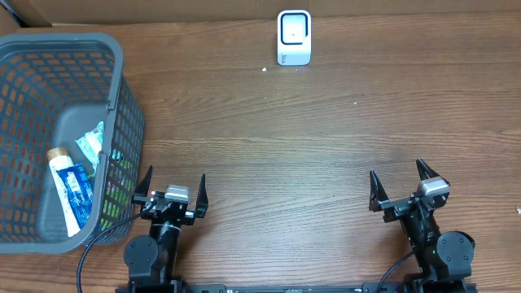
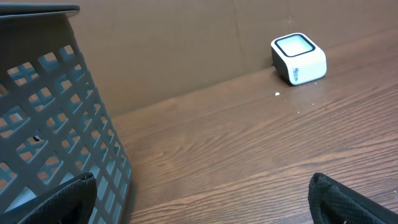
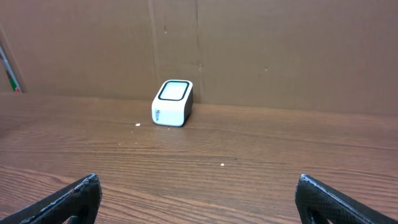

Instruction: Scan the item barcode

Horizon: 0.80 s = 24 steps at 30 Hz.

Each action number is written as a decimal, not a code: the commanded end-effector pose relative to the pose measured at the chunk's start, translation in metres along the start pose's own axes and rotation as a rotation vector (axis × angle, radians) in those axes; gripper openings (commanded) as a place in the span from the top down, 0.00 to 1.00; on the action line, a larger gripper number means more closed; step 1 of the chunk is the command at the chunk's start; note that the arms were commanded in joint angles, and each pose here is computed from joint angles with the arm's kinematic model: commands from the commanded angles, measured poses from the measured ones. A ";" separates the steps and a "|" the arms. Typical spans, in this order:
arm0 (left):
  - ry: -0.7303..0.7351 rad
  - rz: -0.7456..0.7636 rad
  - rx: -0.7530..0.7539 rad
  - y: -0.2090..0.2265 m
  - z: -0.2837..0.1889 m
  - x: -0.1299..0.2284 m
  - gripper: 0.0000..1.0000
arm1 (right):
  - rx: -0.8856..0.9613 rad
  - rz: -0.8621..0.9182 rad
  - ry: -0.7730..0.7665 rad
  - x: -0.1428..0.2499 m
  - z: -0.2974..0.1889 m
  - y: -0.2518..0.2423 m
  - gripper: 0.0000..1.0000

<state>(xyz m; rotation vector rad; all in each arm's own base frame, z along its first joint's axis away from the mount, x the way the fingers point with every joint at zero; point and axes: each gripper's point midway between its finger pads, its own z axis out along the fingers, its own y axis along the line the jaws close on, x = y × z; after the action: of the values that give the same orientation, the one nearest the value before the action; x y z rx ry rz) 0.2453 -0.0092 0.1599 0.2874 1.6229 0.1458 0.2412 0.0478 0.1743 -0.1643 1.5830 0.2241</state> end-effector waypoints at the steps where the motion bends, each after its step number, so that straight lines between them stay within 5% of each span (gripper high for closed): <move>1: -0.006 0.003 -0.001 0.000 0.000 0.001 0.00 | 0.014 0.000 -0.004 0.002 0.000 -0.003 0.00; 10: -0.008 0.000 0.003 -0.001 0.000 0.001 0.00 | 0.044 0.007 -0.006 0.001 0.000 -0.008 0.00; 16: -0.102 -0.104 0.085 -0.012 -0.002 -0.023 0.00 | -0.123 -0.007 -0.071 -0.015 -0.002 0.021 0.00; 24: -0.088 -0.200 0.104 0.003 -0.015 -0.090 0.00 | -0.184 -0.043 -0.170 -0.096 -0.014 0.035 0.00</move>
<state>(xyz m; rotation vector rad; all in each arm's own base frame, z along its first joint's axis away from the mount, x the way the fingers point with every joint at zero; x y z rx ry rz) 0.2381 -0.0272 0.2072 0.2278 1.5835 -0.0627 0.2304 0.0712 0.2200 -0.2803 1.4641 0.3302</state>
